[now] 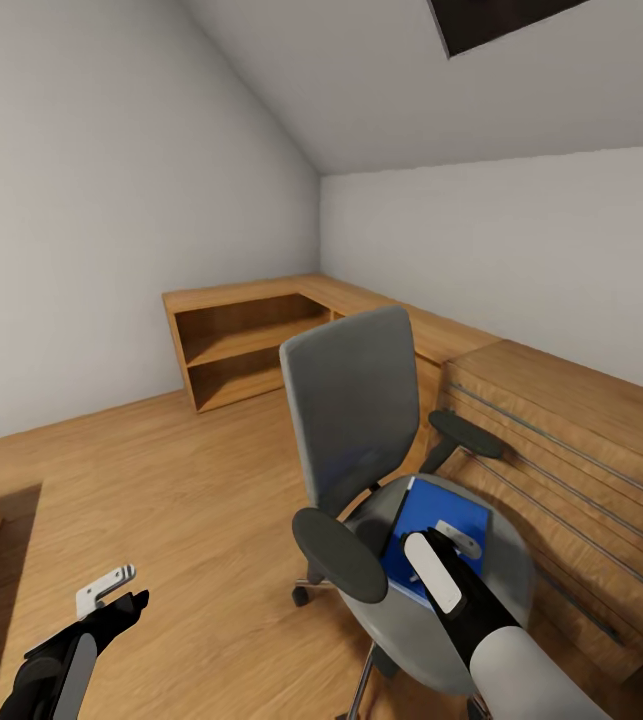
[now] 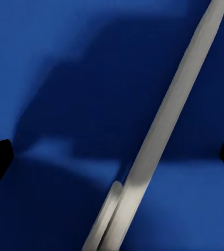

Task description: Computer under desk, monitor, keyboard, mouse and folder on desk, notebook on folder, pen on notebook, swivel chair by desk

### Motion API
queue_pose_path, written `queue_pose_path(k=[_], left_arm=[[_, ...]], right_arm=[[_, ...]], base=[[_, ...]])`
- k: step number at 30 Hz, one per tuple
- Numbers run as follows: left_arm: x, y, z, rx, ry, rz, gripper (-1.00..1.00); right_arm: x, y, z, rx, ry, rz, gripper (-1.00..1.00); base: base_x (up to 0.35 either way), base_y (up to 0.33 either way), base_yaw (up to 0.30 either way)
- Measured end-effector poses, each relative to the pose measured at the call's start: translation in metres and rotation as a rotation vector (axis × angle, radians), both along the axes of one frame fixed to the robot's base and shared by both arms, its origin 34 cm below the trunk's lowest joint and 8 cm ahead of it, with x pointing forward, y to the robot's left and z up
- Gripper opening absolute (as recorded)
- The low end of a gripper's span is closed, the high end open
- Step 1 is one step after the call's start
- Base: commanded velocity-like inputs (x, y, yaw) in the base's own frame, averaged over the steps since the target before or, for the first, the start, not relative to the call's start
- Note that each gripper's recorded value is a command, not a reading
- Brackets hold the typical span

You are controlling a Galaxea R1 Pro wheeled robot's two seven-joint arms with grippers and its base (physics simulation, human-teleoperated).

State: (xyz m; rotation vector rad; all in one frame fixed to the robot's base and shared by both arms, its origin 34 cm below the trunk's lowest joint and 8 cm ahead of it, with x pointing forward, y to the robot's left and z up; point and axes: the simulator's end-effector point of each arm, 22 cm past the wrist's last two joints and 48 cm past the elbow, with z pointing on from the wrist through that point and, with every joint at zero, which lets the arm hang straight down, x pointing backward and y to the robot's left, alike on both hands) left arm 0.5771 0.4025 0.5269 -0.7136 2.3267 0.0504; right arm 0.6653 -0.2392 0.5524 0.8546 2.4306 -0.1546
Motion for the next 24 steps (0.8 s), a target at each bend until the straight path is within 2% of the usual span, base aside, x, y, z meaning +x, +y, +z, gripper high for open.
queue_pose_path(k=[7,8,24], left_arm=[[0.0,0.0,0.0,0.0,0.0,0.0,1.0],[0.0,0.0,0.0,0.0,0.0,0.0,1.0],[-0.0002,-0.0002,-0.0002,-0.001,0.001,0.0,1.0]], right_arm=[[0.0,0.0,0.0,0.0,0.0,0.0,1.0],[0.0,0.0,0.0,0.0,0.0,0.0,-1.0],[0.0003,0.0001,0.0001,0.0,-0.002,-0.001,-1.0]], base=[[0.0,0.0,0.0],[0.0,0.0,0.0],[0.0,0.0,0.0]])
